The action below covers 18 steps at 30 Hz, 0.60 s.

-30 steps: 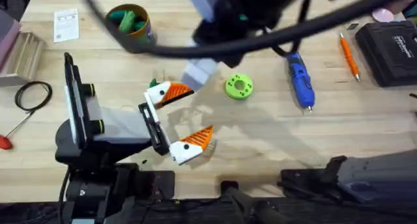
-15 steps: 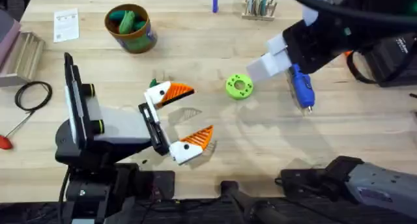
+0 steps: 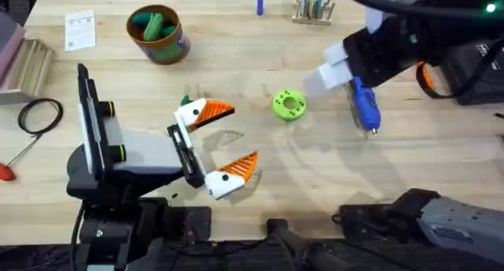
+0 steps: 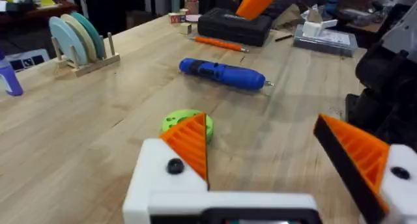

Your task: Pick up the gripper from the table and insert it into the empty holder that is missing its gripper. Then pick up a screw, insert it into the mounting hole, and use the screwdriver to tighten it. Finally, clean up the table by picking up the vegetable and placing it into the bucket.

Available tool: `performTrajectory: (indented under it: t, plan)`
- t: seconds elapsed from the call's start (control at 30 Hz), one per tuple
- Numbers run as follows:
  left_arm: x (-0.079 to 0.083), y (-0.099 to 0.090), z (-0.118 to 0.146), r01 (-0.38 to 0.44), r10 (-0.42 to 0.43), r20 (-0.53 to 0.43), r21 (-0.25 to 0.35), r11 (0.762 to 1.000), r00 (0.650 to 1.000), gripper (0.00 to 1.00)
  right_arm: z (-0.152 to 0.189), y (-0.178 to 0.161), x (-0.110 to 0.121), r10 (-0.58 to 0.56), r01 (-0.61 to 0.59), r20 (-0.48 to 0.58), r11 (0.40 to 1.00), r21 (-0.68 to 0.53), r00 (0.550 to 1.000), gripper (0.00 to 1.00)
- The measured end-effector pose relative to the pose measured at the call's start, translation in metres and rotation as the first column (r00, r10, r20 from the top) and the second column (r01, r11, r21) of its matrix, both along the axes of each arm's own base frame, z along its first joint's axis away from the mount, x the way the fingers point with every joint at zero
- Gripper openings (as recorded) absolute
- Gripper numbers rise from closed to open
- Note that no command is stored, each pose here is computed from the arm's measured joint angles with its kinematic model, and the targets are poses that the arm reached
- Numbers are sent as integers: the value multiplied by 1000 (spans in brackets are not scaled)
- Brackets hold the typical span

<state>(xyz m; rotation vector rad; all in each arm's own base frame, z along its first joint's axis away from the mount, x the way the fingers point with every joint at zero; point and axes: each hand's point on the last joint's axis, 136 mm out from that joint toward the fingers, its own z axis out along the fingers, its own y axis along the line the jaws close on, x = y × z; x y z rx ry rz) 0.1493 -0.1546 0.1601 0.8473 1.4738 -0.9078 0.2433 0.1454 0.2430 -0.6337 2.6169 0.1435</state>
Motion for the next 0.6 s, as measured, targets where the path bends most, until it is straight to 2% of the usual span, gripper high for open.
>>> performTrajectory:
  t: [0.37, 0.47, 0.5, 0.6]
  plan:
    - [0, 0, 0, 0, 0, -1, 0, 1000, 1000, 988, -3, -3, -5, 0, 0, -23, 1000, -15, 1000, 987]
    - [0, 0, 0, 0, 0, 1, 1, 1000, 1000, 897, -3, -3, -5, 0, 0, -23, 1000, -15, 1000, 986]
    - [0, 0, 0, 0, 0, 0, 0, 1000, 1000, 807, -3, -3, -5, 0, 0, -23, 1000, -15, 1000, 987]
    - [0, 0, 0, 0, 0, 2, 1, 1000, 1000, 352, -3, -3, -5, 0, 0, -23, 1000, -15, 1000, 987]
